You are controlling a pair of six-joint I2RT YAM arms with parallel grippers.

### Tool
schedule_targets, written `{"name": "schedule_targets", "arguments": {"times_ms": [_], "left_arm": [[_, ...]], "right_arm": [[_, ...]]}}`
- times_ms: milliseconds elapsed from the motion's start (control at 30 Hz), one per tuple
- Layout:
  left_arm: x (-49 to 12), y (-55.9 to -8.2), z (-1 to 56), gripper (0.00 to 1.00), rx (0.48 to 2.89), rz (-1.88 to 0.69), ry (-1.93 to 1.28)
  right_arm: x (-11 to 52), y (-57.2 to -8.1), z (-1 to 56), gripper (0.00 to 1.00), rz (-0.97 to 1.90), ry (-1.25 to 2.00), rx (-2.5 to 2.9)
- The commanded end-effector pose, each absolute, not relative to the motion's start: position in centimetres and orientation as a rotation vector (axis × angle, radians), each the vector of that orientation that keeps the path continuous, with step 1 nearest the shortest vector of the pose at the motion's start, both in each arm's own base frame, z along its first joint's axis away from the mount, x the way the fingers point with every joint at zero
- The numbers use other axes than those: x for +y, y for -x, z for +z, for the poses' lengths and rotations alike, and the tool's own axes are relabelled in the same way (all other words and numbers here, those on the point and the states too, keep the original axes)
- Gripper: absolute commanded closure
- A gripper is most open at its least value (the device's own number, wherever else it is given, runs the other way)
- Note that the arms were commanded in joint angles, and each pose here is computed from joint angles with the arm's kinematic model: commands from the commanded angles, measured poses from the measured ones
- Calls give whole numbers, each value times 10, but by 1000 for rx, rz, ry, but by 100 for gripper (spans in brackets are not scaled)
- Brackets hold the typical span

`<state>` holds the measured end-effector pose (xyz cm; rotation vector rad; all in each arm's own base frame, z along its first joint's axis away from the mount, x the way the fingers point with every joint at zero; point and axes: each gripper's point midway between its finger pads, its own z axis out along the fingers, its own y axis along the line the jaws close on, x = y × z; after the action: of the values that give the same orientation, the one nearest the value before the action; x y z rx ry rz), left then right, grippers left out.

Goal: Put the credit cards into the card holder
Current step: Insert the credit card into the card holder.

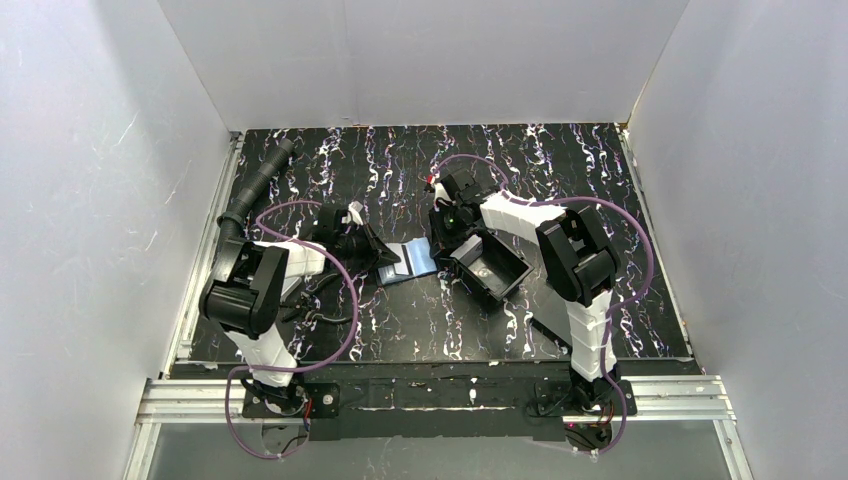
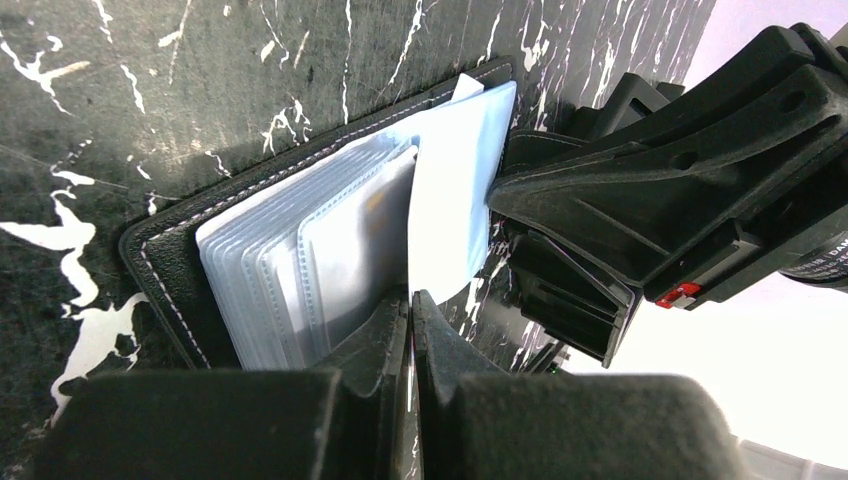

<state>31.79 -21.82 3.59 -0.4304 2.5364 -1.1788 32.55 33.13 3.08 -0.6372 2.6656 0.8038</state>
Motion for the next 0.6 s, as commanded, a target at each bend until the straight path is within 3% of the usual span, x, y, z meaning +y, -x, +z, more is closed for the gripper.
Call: {"name": "schedule_targets", "arguments": {"times_ms": [0, 567], "left_arm": [[-220, -314, 30, 100, 2556, -1199, 434], [-225, -318, 27, 100, 2530, -1253, 468]], "right_arm": [[333, -319, 17, 95, 768, 672, 2683], [334, -317, 17, 95, 768, 678, 2685]]}}
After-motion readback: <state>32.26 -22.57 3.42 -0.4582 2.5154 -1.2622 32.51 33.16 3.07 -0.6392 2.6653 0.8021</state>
